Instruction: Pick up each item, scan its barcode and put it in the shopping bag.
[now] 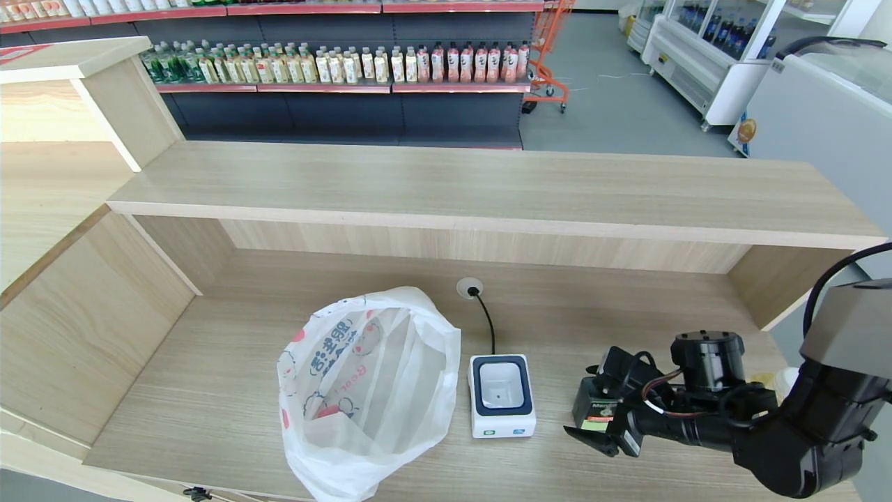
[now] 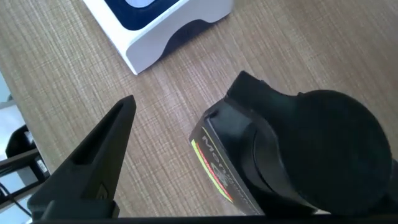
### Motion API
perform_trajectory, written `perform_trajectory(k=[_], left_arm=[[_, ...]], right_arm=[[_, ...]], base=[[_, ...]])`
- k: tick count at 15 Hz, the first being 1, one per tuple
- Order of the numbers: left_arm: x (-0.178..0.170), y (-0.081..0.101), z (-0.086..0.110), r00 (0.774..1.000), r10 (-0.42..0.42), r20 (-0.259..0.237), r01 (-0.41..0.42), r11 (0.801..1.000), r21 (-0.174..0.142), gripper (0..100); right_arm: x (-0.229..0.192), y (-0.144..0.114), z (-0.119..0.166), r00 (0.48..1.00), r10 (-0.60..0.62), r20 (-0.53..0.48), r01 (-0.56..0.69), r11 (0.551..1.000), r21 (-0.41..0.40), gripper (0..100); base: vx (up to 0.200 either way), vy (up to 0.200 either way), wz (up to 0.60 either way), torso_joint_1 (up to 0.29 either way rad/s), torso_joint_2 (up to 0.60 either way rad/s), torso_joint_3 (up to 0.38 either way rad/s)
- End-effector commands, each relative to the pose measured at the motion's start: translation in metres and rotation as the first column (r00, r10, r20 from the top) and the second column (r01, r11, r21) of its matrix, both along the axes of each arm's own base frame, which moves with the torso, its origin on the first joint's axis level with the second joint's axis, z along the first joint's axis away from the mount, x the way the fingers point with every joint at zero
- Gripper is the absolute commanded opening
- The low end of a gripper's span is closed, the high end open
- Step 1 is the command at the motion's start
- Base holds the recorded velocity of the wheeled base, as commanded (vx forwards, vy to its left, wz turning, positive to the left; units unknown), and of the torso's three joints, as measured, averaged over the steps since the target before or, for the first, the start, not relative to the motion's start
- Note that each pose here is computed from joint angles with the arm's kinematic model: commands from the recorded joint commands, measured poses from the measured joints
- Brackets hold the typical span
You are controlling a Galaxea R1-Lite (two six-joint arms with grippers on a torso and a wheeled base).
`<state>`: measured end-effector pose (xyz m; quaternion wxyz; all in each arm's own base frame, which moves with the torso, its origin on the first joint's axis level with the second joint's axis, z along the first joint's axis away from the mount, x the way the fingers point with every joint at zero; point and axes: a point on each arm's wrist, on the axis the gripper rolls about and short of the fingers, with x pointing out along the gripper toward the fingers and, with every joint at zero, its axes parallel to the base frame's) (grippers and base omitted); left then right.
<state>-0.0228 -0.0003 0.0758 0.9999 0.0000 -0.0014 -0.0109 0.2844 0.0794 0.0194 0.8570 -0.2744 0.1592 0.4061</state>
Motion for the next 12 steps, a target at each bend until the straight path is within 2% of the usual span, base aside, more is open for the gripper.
perform_trajectory(k=[1,12], left_arm=[[0.000,0.000,0.000,1.000,0.000,-0.001,0.000,1.000,0.000,100],[0.000,0.000,0.000,1.000,0.000,-0.001,0.000,1.000,0.000,100]], right_arm=[[0.003,0.001,-0.010,1.000,0.007,-0.016,-0.007,1.000,-0.001,100],[0.004,-0.011,0.006,0.998,-0.017,0.057,0.015,0.999,0.034,100]], base=[[0.000,0.000,0.00,0.000,0.00,0.000],[0.000,0.000,0.00,0.000,0.00,0.000]])
